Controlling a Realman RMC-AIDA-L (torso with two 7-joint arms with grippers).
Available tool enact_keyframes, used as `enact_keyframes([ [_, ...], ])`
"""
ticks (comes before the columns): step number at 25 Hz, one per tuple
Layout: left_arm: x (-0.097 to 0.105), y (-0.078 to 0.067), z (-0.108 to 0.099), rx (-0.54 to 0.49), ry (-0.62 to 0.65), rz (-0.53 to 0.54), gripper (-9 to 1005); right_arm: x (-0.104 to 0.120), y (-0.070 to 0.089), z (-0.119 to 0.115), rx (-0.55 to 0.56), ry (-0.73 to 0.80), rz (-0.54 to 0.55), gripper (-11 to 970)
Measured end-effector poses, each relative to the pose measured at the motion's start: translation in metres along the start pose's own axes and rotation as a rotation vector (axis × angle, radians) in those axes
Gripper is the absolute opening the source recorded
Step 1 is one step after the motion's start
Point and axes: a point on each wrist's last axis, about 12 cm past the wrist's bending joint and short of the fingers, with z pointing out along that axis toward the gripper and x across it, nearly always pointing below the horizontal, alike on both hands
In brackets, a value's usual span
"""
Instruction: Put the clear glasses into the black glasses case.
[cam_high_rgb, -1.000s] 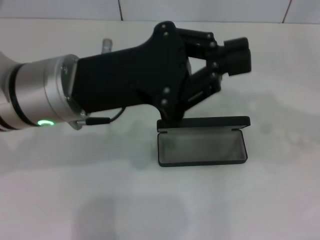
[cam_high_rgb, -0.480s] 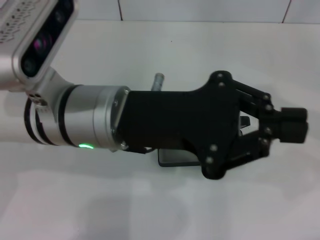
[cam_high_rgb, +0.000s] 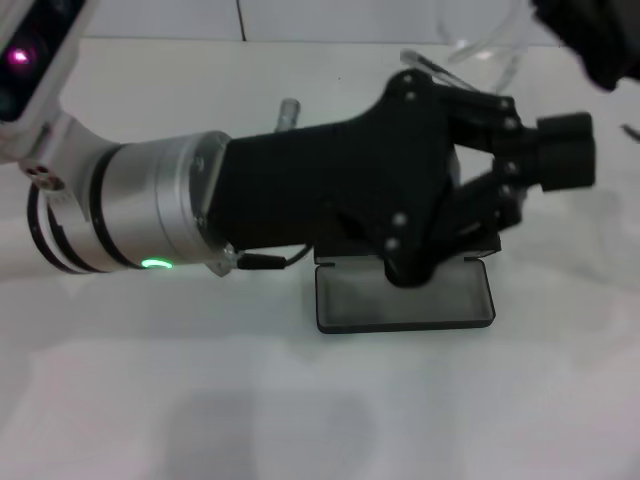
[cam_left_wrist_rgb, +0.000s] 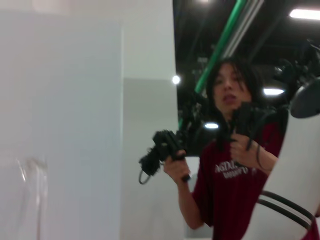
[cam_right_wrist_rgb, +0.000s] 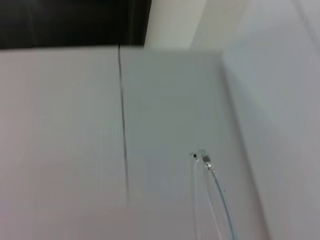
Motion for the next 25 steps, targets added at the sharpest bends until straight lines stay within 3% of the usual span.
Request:
enact_keyframes([
  [17, -0.002, 0.004, -0.009, -0.053, -0.022, 0.011, 72, 0.015, 0.004, 0.008, -0.053, 0.111, 0.017, 121],
  [25, 0.007, 0.015, -0.023, -0.163, -0.030, -0.032, 72, 0.020, 0.003, 0.014, -0.063, 0.138, 0.011, 123],
])
